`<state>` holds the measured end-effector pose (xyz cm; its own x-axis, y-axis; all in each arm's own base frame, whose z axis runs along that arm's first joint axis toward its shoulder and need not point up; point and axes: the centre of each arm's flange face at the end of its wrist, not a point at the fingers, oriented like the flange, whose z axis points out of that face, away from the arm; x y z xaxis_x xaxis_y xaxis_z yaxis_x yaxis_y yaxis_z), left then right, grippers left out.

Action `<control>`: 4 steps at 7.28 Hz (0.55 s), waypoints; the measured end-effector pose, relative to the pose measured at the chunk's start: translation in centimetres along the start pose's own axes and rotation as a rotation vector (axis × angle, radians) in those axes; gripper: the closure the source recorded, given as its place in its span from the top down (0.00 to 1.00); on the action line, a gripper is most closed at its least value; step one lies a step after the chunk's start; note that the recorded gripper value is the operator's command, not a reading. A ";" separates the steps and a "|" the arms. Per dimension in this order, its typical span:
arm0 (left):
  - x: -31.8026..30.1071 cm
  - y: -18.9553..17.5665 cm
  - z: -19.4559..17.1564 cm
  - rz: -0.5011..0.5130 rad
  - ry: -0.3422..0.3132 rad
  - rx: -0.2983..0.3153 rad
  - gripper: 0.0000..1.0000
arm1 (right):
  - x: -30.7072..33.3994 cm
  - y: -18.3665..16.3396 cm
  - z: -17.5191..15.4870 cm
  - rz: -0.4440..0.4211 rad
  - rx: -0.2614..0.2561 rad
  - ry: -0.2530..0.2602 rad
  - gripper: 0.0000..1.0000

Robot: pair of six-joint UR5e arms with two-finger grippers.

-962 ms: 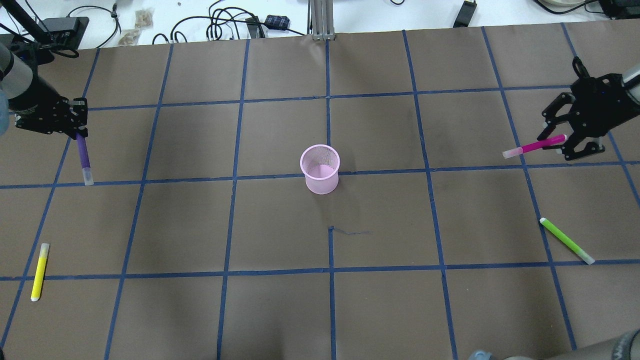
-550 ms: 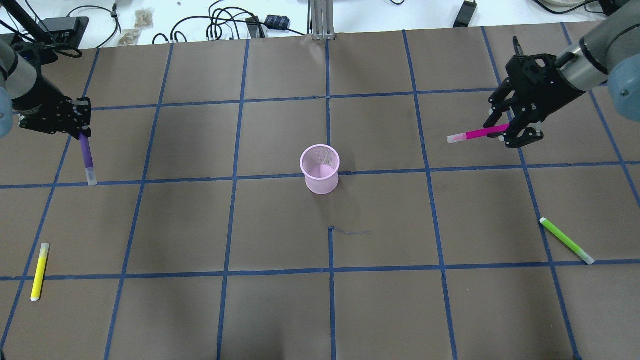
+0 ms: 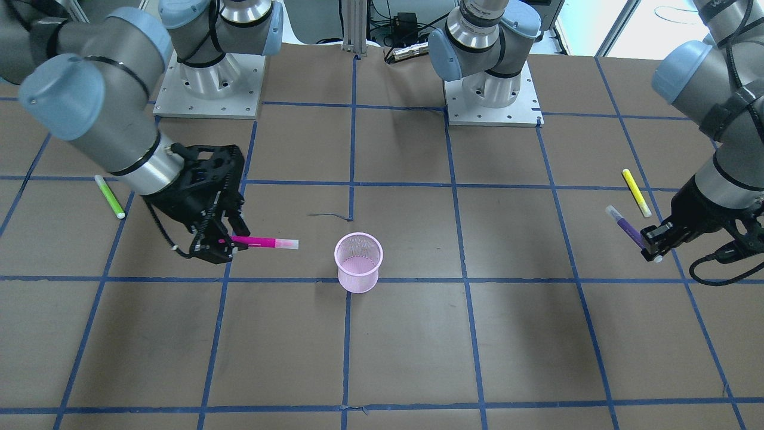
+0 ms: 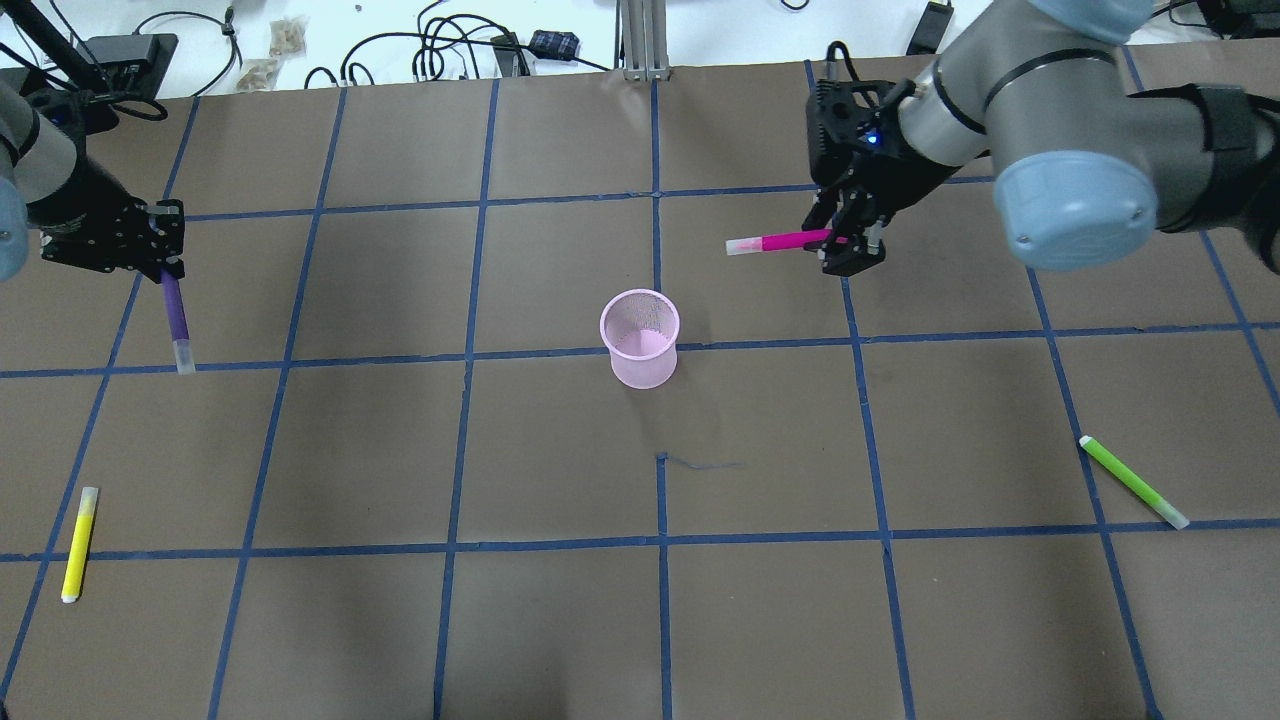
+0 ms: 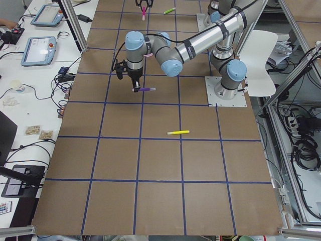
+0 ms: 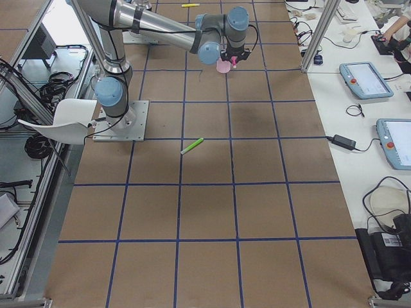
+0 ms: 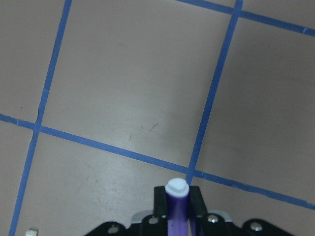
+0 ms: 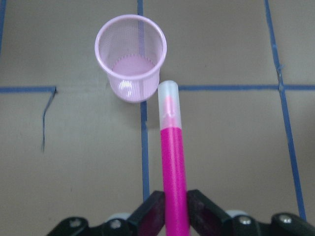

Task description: Insert purple and pink pens into pink cup

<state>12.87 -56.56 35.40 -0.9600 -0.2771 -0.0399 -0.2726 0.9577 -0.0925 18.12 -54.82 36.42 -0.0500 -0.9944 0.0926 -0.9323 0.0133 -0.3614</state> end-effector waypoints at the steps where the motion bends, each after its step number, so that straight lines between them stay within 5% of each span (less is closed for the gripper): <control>1: 0.0 0.0 0.1 0.000 0.001 -0.002 0.00 | -1.5 -4.6 1.1 0.023 -0.025 0.034 0.07; 4: -0.1 0.1 0.3 -0.001 0.006 -0.008 0.00 | -6.0 -13.3 4.8 0.063 -0.182 0.142 0.06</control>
<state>12.92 -56.51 35.13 -0.9602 -0.2772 -0.0338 -0.2736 0.9581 -0.0849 32.50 -49.49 36.20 -0.1485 -0.9665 0.2095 -0.9743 0.1066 -0.1987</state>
